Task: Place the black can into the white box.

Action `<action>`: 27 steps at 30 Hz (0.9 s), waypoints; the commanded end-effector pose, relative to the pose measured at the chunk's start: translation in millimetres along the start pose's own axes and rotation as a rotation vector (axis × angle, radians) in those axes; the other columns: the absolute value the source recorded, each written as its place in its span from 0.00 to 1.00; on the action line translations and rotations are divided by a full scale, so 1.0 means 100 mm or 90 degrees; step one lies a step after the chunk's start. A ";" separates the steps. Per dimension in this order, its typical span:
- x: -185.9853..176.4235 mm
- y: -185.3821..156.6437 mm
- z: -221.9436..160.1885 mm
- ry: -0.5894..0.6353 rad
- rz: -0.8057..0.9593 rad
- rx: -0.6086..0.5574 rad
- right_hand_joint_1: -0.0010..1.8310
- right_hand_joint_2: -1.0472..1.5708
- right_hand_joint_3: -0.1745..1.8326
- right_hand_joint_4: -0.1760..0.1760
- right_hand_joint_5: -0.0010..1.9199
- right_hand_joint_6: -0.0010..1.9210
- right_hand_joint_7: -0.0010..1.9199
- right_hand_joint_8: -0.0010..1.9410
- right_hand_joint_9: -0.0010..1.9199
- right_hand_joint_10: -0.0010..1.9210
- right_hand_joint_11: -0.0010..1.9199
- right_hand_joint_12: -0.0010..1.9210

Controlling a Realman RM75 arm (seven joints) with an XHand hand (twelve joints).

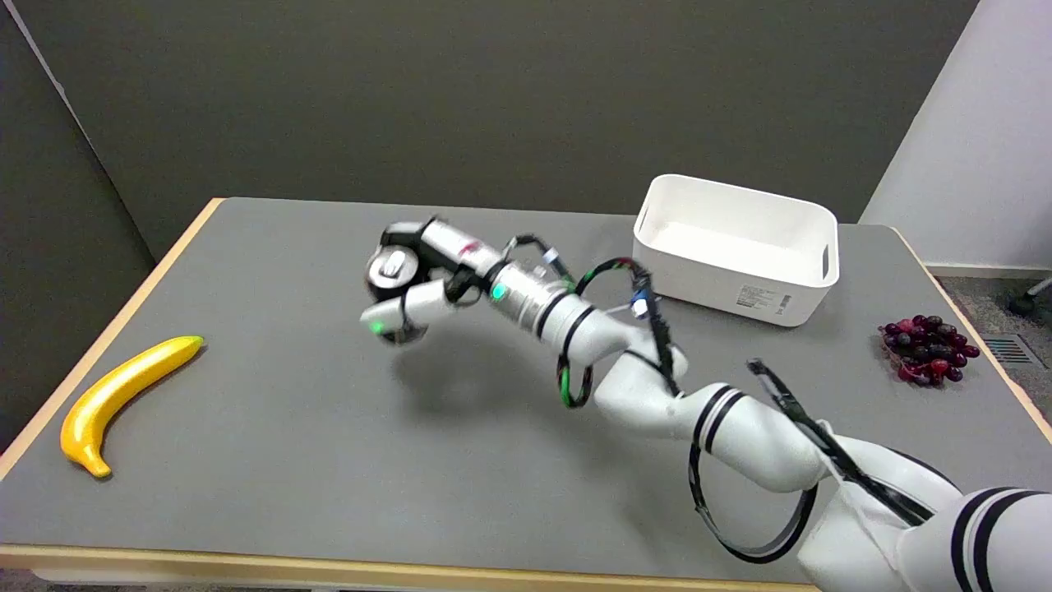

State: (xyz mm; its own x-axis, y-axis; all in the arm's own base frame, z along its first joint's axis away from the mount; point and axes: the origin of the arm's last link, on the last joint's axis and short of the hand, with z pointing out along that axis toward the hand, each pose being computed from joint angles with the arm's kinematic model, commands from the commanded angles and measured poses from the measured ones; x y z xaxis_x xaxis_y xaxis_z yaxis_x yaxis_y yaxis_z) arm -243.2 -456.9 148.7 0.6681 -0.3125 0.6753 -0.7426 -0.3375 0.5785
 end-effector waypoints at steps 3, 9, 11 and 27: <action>2.12 0.08 -0.70 0.362 -0.188 -0.053 0.63 0.85 0.21 0.15 0.28 0.81 0.42 0.78 0.40 0.70 0.39 0.91; 2.91 0.28 -1.25 0.424 -0.272 -0.179 0.63 0.86 0.20 0.16 0.27 0.81 0.41 0.78 0.40 0.70 0.38 0.91; 3.07 0.37 -1.42 0.431 -0.285 -0.216 0.66 0.86 0.19 0.11 0.28 0.80 0.41 0.77 0.39 0.73 0.38 0.90; 2.87 1.44 -2.42 0.352 -0.272 -0.467 0.73 0.86 0.15 0.00 0.27 0.79 0.41 0.77 0.37 0.79 0.38 0.88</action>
State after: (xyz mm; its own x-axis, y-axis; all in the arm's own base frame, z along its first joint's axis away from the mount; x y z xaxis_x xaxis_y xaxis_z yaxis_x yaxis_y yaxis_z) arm -126.0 -442.9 429.0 0.8264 0.2975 0.4781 -0.5070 0.0240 0.8616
